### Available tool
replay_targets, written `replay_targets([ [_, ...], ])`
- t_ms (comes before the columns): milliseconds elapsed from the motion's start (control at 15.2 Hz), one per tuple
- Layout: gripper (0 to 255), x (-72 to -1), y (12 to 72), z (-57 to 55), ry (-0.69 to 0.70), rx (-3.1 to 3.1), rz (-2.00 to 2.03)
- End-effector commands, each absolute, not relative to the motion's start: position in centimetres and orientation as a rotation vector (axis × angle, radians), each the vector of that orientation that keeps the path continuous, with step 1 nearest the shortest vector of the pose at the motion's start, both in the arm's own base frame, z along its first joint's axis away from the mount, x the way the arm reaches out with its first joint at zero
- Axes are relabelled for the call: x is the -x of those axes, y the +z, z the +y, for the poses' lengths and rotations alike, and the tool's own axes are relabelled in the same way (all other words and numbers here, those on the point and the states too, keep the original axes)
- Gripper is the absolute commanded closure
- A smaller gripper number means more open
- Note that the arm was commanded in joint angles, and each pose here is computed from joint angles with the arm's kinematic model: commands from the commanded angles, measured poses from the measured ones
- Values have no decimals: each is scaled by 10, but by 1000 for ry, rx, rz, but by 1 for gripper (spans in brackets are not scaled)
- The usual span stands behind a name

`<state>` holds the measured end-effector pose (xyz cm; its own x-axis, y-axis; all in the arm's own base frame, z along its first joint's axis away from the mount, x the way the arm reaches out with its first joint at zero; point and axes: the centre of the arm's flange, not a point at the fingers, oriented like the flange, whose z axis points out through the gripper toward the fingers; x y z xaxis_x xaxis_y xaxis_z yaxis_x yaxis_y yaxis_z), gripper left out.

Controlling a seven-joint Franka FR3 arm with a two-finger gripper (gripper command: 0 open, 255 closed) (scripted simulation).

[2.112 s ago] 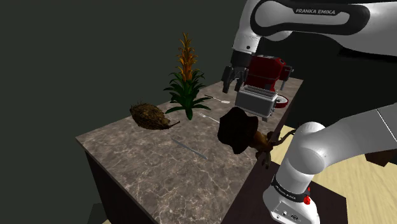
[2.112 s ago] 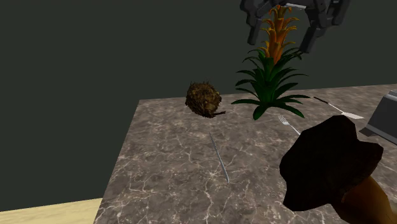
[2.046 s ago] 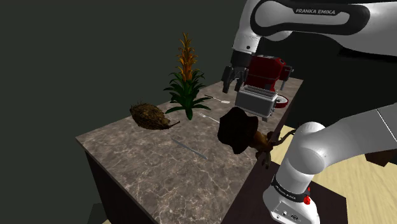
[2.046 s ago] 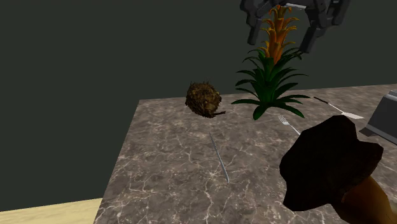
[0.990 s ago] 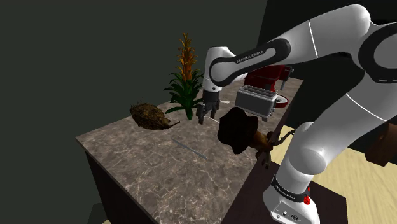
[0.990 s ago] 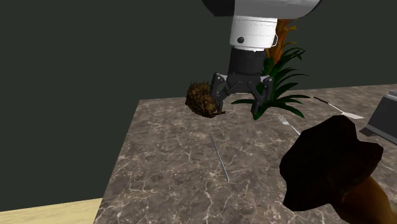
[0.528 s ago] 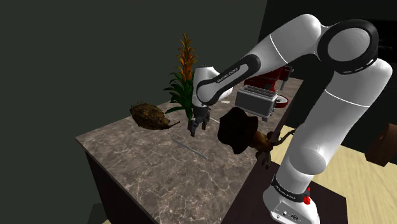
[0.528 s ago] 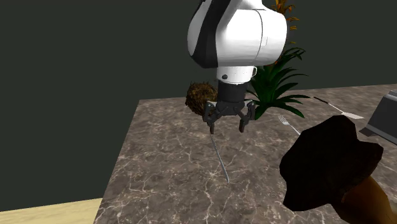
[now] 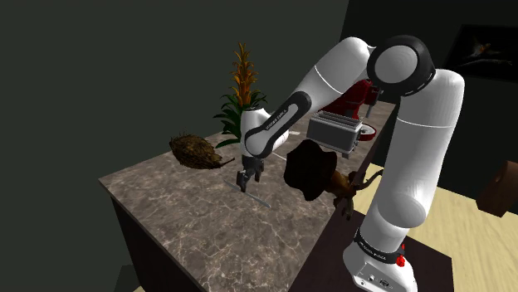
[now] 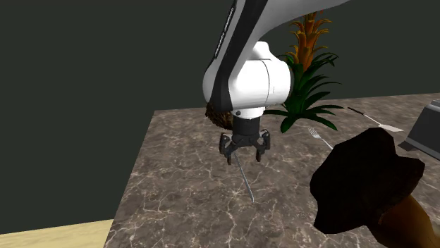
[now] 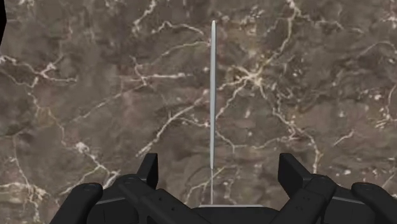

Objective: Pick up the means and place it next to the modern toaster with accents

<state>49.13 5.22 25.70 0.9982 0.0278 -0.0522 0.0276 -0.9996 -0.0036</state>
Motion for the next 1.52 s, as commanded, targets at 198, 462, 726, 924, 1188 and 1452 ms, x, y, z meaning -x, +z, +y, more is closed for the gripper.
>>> replay_targets([
  [198, 0, -491, 231, 52, 82, 3138, -45],
  [462, 0, -490, 222, 52, 82, 3138, -45],
  [726, 0, -490, 222, 52, 82, 3138, -45],
  [924, 255, -490, 222, 52, 82, 3138, -45],
  [1188, 255, -490, 222, 52, 82, 3138, -45],
  [1452, 255, -490, 222, 52, 82, 3138, -45],
])
